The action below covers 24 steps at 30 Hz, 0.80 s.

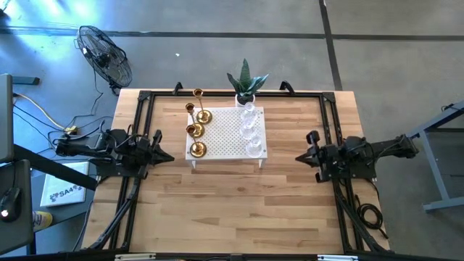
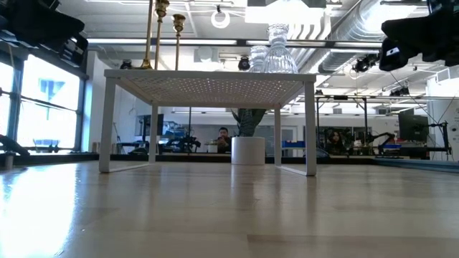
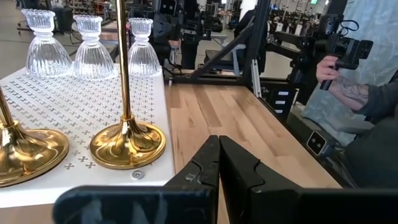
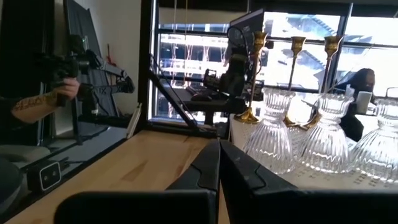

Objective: Pick & Place candle stick holders
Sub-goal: Return to Home Position

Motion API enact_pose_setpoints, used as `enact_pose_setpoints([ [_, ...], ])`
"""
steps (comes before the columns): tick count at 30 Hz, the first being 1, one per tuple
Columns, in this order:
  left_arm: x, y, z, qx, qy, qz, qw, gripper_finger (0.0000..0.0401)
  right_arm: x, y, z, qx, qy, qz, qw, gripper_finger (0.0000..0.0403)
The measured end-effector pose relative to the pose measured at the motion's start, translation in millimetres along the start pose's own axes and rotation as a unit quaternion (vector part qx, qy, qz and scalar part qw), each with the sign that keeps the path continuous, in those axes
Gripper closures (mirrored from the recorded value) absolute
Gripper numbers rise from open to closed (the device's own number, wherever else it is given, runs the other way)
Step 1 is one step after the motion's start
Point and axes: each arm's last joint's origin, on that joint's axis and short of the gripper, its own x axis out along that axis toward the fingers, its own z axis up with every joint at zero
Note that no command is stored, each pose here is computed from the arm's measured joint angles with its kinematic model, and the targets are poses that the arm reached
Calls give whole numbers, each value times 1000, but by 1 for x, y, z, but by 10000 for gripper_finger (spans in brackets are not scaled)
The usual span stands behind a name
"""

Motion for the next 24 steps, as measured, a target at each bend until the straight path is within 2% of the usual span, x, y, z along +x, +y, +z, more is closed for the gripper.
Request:
enact_pose_setpoints([
  [6,0,0,0,-2,0,0,1000,401,0,0,1,-11,-7,-4,1000,403],
  [14,0,0,0,-2,0,0,1000,401,-1,-1,-10,4,53,-28,998,403],
  [24,0,0,0,-2,0,-1,1000,401,0,0,-14,10,74,-16,997,402],
])
